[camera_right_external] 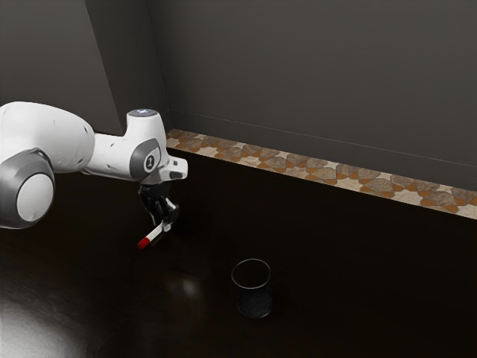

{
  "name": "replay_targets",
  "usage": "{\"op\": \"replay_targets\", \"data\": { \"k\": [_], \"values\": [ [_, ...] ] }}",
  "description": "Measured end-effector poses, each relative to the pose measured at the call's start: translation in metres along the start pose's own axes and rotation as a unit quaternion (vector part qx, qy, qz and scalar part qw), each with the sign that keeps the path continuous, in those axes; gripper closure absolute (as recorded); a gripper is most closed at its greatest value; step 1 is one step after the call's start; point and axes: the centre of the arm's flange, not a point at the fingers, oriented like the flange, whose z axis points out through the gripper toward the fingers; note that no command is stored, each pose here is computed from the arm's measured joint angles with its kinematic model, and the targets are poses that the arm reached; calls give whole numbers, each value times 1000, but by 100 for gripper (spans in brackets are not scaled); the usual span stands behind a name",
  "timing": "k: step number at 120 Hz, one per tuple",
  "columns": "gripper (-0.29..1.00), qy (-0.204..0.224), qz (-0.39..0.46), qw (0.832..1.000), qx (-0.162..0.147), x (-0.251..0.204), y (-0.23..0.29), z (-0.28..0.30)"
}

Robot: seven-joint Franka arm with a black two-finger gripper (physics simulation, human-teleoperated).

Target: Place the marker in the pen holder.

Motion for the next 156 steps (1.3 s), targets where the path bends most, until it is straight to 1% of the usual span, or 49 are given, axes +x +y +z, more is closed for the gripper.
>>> {"op": "replay_targets", "data": {
  "k": [18,41,50,62,79,90,104,134,156],
  "values": [
    [69,-1,6,1000,1,0,0,-1],
    [77,4,9,1000,5,1,1,-8],
    [78,32,10,999,12,11,0,-46],
    [79,67,6,998,12,19,1,-91],
    [79,97,6,995,11,13,5,-149],
    [79,117,27,993,2,12,35,-186],
    [79,126,57,990,-7,11,73,-212],
    [79,146,111,983,-18,11,139,-245],
    [79,161,140,977,-23,8,179,-249]
  ]
}}
